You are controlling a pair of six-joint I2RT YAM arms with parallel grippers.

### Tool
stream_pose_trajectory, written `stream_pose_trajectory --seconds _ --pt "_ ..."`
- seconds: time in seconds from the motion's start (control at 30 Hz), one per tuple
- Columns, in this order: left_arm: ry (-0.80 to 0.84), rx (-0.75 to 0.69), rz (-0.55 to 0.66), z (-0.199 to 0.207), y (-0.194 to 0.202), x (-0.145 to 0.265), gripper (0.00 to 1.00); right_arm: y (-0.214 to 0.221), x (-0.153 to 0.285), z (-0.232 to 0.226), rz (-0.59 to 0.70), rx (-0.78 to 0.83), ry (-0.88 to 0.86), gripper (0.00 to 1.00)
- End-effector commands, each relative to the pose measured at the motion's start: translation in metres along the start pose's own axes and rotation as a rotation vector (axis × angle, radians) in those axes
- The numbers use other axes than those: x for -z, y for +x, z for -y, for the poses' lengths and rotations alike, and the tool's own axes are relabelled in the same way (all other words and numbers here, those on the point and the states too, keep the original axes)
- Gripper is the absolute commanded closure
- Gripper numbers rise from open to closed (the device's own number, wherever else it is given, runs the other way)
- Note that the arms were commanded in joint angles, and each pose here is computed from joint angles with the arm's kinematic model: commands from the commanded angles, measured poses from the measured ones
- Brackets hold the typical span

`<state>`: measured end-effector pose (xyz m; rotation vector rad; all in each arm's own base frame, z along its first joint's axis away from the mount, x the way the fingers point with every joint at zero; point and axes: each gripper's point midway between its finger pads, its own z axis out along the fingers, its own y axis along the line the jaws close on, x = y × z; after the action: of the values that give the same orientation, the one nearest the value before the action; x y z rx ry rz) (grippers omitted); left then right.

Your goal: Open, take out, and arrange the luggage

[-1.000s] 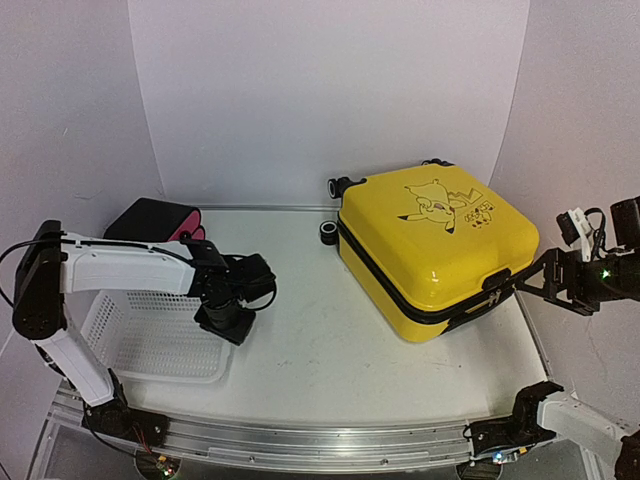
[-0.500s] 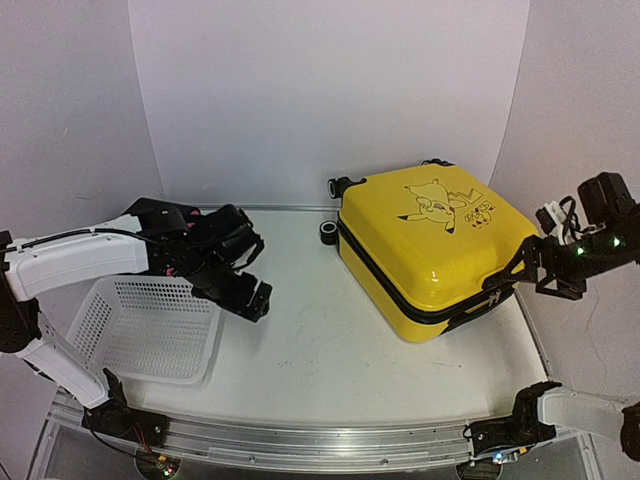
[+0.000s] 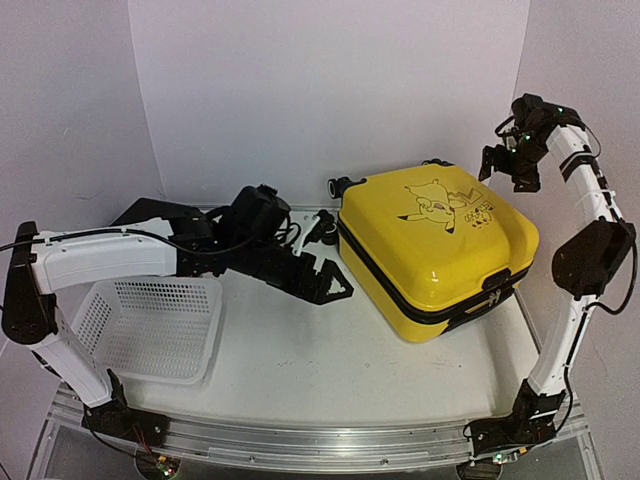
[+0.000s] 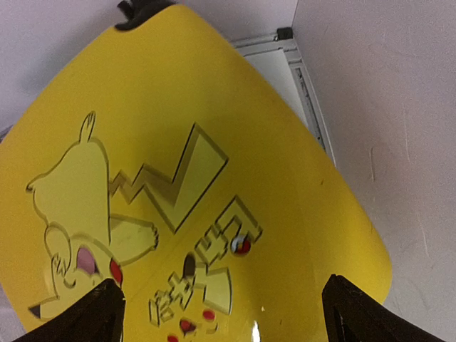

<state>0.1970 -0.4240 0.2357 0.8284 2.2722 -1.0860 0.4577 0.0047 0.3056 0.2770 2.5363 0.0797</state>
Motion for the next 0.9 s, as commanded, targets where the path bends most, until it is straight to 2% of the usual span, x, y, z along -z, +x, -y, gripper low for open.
stream_pose_trajectory --seconds 0.0,0.2,0.43,0.57,0.73,0.87 --pt "0.085 -0.08 0.035 0.025 -0.007 -0.012 0.01 -0.04 -0.01 0.021 0.088 -0.001 0.017 0.02" --pt "0.068 -0.123 -0.018 0.018 0.012 -0.031 0.01 -0.042 -0.074 0.022 0.002 -0.013 -0.107 0.02" --pt "0.059 -0.125 -0.028 0.014 0.019 -0.029 0.01 -0.006 -0.092 0.0 -0.154 -0.065 -0.277 0.02" --pt "0.012 -0.096 -0.02 0.005 0.025 -0.019 0.01 0.024 -0.073 -0.035 -0.26 -0.133 -0.441 0.02" --pt "-0.057 -0.069 0.005 -0.01 0.036 0.002 0.01 0.086 -0.027 -0.091 -0.351 -0.02 -0.489 0.02" --pt "-0.108 -0.037 0.007 -0.022 0.048 0.016 0.01 0.123 0.011 -0.106 -0.361 -0.009 -0.512 0.02"
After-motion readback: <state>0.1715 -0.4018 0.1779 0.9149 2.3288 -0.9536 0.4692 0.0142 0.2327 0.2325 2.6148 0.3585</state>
